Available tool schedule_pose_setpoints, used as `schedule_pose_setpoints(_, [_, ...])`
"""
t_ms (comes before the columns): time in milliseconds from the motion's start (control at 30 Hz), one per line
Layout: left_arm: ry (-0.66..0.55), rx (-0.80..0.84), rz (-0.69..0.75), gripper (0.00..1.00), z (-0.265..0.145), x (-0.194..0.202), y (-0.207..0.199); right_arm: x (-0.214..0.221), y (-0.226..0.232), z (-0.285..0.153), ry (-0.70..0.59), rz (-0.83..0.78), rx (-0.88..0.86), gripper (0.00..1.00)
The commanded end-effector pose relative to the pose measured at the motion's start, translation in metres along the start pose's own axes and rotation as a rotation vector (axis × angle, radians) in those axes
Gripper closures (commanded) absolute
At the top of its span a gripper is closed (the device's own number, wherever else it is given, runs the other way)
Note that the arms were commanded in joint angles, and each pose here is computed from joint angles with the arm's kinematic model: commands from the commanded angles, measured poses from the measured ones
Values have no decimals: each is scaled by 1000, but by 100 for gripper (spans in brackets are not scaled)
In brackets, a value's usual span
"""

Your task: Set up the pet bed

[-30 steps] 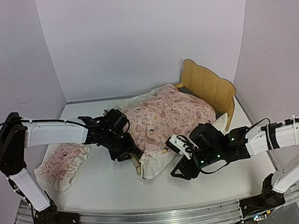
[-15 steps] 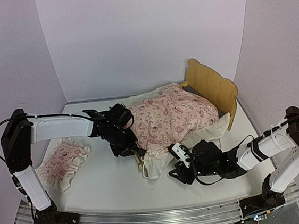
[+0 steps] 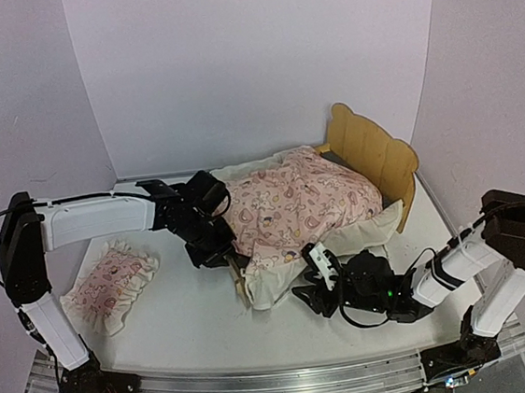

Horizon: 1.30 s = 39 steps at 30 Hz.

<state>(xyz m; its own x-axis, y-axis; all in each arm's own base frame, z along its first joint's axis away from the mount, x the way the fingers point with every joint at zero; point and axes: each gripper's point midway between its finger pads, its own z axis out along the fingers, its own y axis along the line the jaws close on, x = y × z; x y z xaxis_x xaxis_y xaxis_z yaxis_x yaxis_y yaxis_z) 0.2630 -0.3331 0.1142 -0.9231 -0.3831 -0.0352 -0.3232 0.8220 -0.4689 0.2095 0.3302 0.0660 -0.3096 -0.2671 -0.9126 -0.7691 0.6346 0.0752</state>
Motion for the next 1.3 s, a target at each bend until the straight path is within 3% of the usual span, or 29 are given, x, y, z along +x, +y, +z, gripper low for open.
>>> schedule_pose_setpoints(0, [-158,486,97,100,-123,-24,-121,-28,11,7,-99,-33,-4,49])
schedule_pose_setpoints(267, [-189,552,118,100,-150,-29,-140,-26,20,31,-132,-105,33,44])
schedule_pose_setpoints(400, [-194,566,123,100,-156,-29,-142,-30,20,48,-168,-62,58,43])
schedule_pose_setpoints(600, [-183,573,130,100,-156,-27,-144,-34,20,64,-253,3,77,58])
schedule_pose_setpoints(700, [-188,573,131,100,-157,-28,-144,-32,24,68,-271,-19,89,59])
schedule_pose_setpoints(867, [-191,583,123,100,-161,-31,-147,-30,33,83,-302,-60,86,48])
schedule_pose_setpoints(933, [-185,584,123,100,-160,-30,-148,-34,35,87,-316,-63,94,47])
schedule_pose_setpoints(1067, [-171,581,121,100,-157,-28,-147,-37,18,95,-334,-34,215,59])
schedule_pose_setpoints(1167, [-174,581,119,100,-158,-28,-146,-41,23,103,-351,-56,203,64])
schedule_pose_setpoints(1267, [-186,579,118,100,-160,-29,-143,-39,24,108,-350,-57,199,80])
